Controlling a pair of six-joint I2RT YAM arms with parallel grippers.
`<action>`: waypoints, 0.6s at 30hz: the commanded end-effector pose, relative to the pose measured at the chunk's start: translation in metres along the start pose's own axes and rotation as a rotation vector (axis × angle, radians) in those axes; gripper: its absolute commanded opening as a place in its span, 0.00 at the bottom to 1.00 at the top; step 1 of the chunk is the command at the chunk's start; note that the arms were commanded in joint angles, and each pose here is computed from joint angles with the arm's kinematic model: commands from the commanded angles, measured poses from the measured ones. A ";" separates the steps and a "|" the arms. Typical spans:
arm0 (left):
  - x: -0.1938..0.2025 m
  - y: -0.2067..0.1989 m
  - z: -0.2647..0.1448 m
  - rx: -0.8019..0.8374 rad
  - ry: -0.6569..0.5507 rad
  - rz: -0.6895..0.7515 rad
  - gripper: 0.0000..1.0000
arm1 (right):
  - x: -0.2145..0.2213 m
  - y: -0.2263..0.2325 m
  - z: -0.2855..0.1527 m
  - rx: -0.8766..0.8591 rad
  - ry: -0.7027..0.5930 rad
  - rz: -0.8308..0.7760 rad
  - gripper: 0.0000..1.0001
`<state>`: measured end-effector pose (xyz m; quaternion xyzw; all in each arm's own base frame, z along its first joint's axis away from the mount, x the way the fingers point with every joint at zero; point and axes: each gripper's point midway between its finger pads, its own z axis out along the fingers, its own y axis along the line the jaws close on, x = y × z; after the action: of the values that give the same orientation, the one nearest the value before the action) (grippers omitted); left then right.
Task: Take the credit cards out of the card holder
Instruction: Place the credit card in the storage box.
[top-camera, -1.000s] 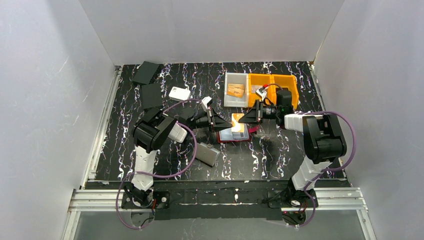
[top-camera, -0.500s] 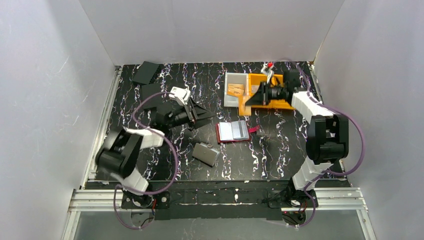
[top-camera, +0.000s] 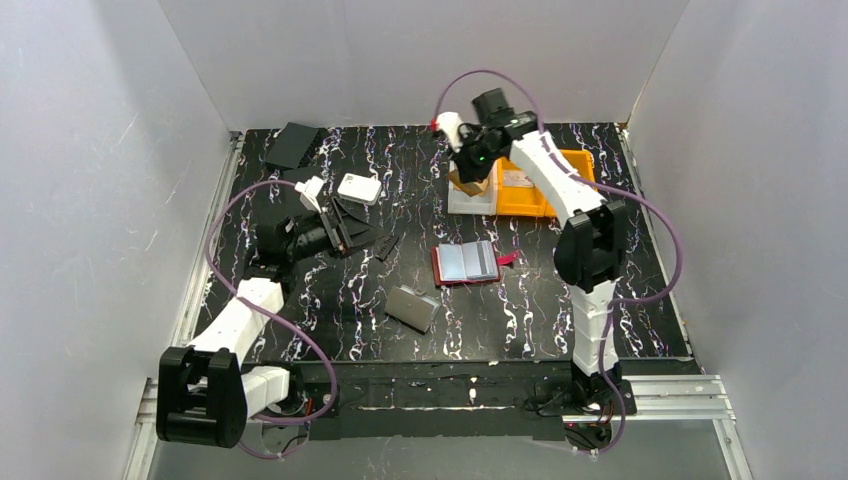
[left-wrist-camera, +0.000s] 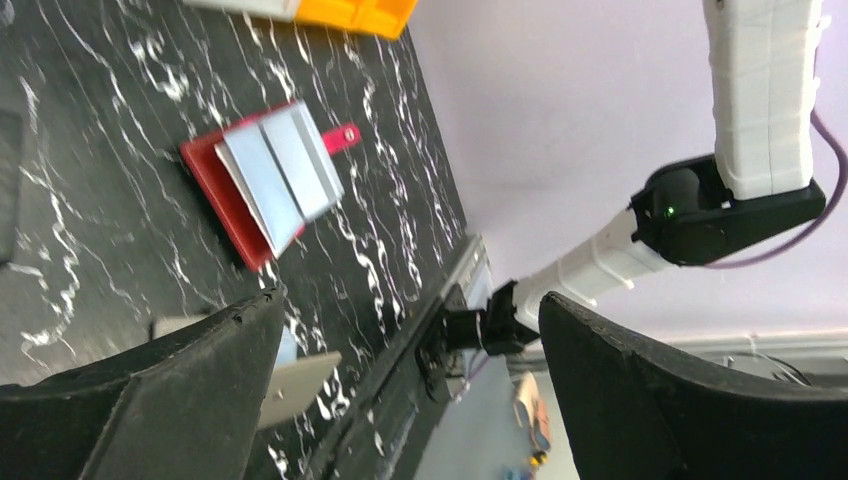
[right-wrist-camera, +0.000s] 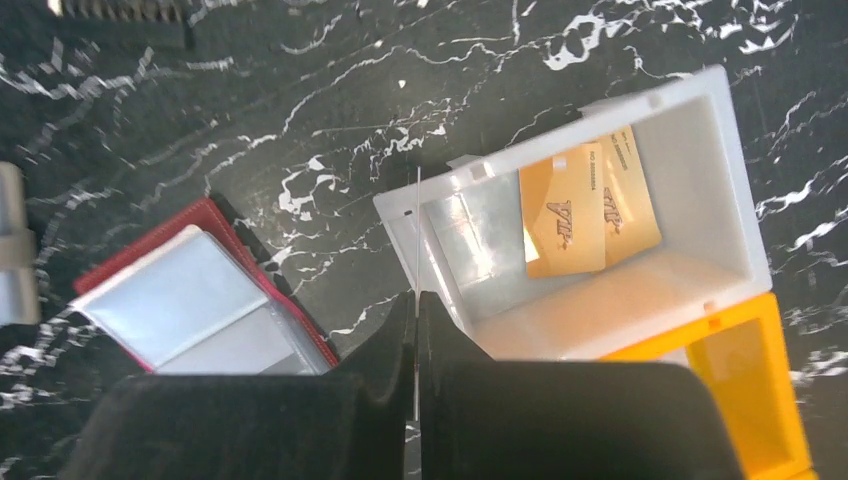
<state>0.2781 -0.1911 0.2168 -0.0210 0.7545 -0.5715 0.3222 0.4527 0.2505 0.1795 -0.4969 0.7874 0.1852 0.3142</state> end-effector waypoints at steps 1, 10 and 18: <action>0.030 -0.018 -0.018 0.077 0.111 -0.027 0.98 | -0.007 -0.021 -0.017 0.211 0.165 -0.267 0.01; 0.028 -0.030 -0.032 0.081 0.050 0.050 0.98 | -0.004 -0.039 -0.014 0.310 0.246 -0.323 0.01; 0.029 -0.030 -0.033 0.081 0.055 0.050 0.98 | 0.015 -0.042 0.006 0.284 0.299 -0.328 0.01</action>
<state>0.2334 -0.1864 0.2331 0.0130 0.7413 -0.5915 0.3169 0.4800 0.2233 0.1765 -0.5814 0.7579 -0.0441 0.2925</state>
